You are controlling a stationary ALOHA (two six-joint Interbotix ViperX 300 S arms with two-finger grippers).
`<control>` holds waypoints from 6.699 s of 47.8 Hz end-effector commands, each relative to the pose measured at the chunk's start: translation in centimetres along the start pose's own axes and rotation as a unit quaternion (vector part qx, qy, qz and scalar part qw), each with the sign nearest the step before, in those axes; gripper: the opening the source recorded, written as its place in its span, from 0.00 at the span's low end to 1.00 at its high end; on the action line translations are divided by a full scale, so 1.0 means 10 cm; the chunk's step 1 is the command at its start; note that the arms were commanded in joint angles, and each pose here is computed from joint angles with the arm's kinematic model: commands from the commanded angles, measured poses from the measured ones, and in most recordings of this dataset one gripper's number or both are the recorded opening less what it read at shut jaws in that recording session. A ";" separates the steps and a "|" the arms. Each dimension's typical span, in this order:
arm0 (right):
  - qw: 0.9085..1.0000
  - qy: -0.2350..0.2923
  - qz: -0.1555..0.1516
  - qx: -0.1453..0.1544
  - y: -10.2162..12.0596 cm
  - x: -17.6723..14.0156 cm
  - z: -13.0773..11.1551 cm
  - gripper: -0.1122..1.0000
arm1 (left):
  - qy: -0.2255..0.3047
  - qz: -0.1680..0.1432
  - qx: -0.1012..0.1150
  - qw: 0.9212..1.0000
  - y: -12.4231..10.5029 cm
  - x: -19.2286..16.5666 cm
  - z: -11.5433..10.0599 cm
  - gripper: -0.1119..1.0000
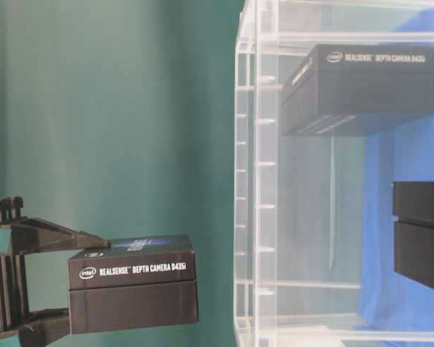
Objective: Take the box out of the case with the left arm.
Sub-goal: 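Lift the left box up out of the case with the left gripper, then carry the box forward and lower it left of the middle box, then open the left gripper, release the box, and withdraw left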
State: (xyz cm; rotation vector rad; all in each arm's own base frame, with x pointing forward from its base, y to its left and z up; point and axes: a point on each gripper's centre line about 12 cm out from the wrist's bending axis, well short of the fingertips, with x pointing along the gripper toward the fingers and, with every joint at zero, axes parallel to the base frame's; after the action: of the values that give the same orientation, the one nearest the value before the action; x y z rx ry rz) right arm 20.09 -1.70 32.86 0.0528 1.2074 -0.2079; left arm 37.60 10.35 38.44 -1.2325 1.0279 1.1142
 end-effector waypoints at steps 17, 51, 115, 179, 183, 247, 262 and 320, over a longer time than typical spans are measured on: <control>1.000 -0.008 0.001 0.001 0.00 -0.04 0.02 0.12 | -0.009 -0.031 0.000 0.999 0.05 -0.24 -0.01 0.64; 1.000 -0.008 0.000 0.001 0.00 -0.04 0.02 0.12 | -0.010 -0.031 -0.003 0.999 0.07 -0.24 0.01 0.64; 1.000 -0.005 0.000 -0.001 0.00 -0.01 0.04 0.12 | 0.036 -0.006 -0.015 0.999 0.09 -0.23 -1.89 0.64; 1.000 -0.004 -0.002 -0.002 0.00 0.00 0.05 0.12 | 0.039 0.007 -0.008 0.999 0.54 1.69 -2.10 0.64; 1.000 -0.003 -0.002 -0.003 0.00 0.01 0.05 0.12 | 0.041 0.002 -0.008 0.999 0.54 1.70 -2.10 0.64; 1.000 0.000 -0.002 -0.002 0.01 0.02 0.06 0.12 | 0.055 -0.034 -0.004 0.998 0.47 1.63 -2.11 0.96; 1.000 0.000 -0.002 -0.002 0.01 0.02 0.06 0.12 | 0.066 -0.080 -0.015 0.994 0.40 1.05 -2.02 0.95; 1.000 0.000 -0.002 -0.003 0.01 0.02 0.06 0.12 | 0.053 -0.055 0.012 0.997 0.96 0.18 -1.81 0.95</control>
State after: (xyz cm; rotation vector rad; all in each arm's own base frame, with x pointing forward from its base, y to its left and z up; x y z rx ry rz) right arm 20.57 -1.71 32.44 0.0448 1.2243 -0.2070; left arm 29.89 -7.68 32.46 -1.3096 1.0537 0.9909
